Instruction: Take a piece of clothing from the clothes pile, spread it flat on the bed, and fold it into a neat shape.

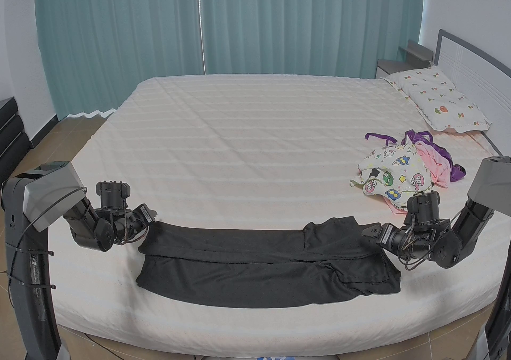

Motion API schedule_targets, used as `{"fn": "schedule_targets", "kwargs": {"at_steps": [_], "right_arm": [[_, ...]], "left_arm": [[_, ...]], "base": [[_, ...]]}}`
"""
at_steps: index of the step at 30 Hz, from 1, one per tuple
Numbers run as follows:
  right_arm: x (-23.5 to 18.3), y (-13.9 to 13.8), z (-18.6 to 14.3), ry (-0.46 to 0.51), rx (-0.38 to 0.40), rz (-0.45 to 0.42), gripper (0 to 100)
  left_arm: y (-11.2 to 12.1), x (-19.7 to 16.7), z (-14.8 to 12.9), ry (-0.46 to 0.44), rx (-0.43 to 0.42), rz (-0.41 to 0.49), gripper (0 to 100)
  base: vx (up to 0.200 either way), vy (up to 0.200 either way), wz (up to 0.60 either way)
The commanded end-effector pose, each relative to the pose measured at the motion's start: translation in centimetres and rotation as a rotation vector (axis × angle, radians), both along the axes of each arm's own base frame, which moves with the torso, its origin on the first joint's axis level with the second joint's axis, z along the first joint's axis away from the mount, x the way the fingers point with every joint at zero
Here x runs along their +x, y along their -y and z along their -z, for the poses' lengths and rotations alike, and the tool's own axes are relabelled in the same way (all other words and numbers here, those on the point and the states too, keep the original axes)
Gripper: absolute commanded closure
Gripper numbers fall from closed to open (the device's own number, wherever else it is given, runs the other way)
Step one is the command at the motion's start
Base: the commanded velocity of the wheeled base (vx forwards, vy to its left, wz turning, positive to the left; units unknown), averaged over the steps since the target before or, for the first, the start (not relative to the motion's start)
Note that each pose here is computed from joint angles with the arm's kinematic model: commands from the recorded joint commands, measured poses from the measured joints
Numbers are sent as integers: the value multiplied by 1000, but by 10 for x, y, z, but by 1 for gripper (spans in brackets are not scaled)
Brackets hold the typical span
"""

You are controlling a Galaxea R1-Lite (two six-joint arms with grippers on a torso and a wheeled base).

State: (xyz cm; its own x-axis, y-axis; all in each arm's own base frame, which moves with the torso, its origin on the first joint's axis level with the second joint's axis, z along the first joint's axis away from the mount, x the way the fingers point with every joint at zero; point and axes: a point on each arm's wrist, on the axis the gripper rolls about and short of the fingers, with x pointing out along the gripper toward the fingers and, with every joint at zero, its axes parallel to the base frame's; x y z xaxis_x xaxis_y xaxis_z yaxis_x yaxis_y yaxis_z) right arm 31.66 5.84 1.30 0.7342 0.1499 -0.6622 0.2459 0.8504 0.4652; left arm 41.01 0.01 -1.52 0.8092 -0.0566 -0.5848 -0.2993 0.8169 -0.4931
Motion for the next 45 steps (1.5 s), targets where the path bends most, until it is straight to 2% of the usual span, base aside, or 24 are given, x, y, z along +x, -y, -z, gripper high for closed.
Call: {"fn": "schedule_targets", "kwargs": {"at_steps": [1,4,8,9,11,19,25,30,35,39,45], "right_arm": [[0,0,2,-6,-2,0,0],[0,0,2,-6,-2,0,0],[0,0,2,-6,-1,-1,0],[0,0,2,-6,-1,-1,0],[0,0,2,-5,1,0,0],[0,0,2,-10,0,0,0],[0,0,2,-9,-1,1,0],[0,0,2,-8,-1,1,0],[0,0,1,-2,0,2,0],[0,0,1,-2,0,2,0],[0,0,1,-2,0,2,0]], "left_arm": [[-5,-6,-3,-8,-4,-12,0],[-8,-28,-22,-11,-25,-2,0],[-3,-72,-37,-52,-99,109,0],[-3,-72,-37,-52,-99,109,0],[-1,-95,-45,-69,-124,141,0],[4,-136,-35,-179,-142,149,0],[4,-142,-31,-204,-142,149,0],[5,-134,-32,-185,-134,148,0],[12,-127,-25,-197,-118,157,0],[17,-116,-18,-201,-84,129,0],[26,-109,-15,-203,-103,114,0]], "base": [[0,0,0],[0,0,0],[0,0,0],[0,0,0],[0,0,0],[0,0,0],[-100,0,0],[0,0,0],[0,0,0],[0,0,0],[0,0,0]]}}
